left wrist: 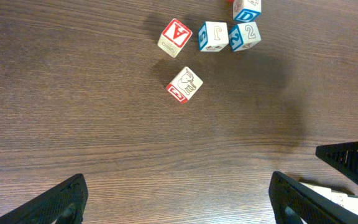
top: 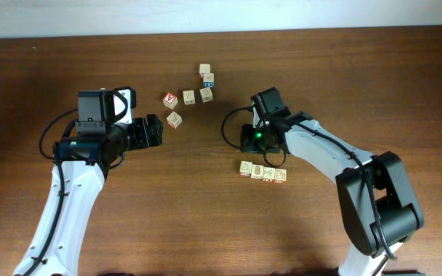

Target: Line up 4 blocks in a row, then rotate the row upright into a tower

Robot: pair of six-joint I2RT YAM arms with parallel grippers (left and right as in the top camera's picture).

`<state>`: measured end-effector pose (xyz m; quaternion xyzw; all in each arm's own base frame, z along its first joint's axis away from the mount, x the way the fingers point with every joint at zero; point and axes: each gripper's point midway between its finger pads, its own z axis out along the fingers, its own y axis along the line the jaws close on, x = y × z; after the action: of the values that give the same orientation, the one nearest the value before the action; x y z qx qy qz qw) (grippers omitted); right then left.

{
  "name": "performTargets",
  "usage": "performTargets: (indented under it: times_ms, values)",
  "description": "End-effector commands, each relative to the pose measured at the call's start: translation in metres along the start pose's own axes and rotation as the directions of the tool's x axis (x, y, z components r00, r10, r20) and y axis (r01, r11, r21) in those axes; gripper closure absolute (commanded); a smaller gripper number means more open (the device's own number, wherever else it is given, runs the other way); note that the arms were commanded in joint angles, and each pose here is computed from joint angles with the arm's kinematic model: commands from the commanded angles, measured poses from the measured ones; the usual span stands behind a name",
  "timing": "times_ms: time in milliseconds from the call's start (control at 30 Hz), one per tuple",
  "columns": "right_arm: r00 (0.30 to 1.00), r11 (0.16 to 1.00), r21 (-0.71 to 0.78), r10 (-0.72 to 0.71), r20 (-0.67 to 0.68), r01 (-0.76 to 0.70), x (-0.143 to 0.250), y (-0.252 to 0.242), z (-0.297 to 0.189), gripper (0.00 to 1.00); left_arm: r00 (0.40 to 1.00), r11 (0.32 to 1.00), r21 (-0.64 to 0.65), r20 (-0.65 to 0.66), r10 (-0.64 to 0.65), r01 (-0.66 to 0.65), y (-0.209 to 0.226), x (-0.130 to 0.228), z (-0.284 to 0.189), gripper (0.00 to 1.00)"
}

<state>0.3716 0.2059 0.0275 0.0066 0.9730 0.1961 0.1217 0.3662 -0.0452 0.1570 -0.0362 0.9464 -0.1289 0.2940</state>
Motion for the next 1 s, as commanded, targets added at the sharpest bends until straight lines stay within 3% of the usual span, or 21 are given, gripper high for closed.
performTargets:
  times_ms: [0, 467, 767, 867, 967]
  values:
    - [0.999, 0.999, 0.02, -0.025, -0.032, 0.025, 0.013, 0.008, 0.007, 0.96, 1.0, 1.0, 0.012, 0.002, -0.001, 0.001, -0.002, -0.001, 0.0, 0.07]
    - [0.989, 0.994, 0.086, 0.074, -0.125, -0.063, 0.04, -0.001, 0.006, 0.96, 1.0, 1.0, 0.012, 0.002, -0.001, 0.001, -0.002, -0.001, 0.0, 0.03]
    - [0.994, 0.998, 0.062, 0.032, -0.1, -0.026, 0.034, 0.007, 0.007, 0.96, 1.0, 1.0, 0.012, 0.002, -0.001, 0.001, -0.002, -0.001, 0.0, 0.02]
    - [0.996, 0.997, -0.014, -0.082, -0.043, 0.082, 0.014, 0.03, 0.003, 0.95, 1.0, 1.0, 0.012, 0.006, 0.0, 0.0, -0.002, -0.002, 0.0, 0.01]
    - [0.988, 0.991, -0.023, -0.131, -0.087, 0.13, 0.035, 0.047, 0.007, 0.95, 1.0, 1.0, 0.013, 0.006, 0.0, 0.0, -0.002, -0.002, 0.0, 0.0]
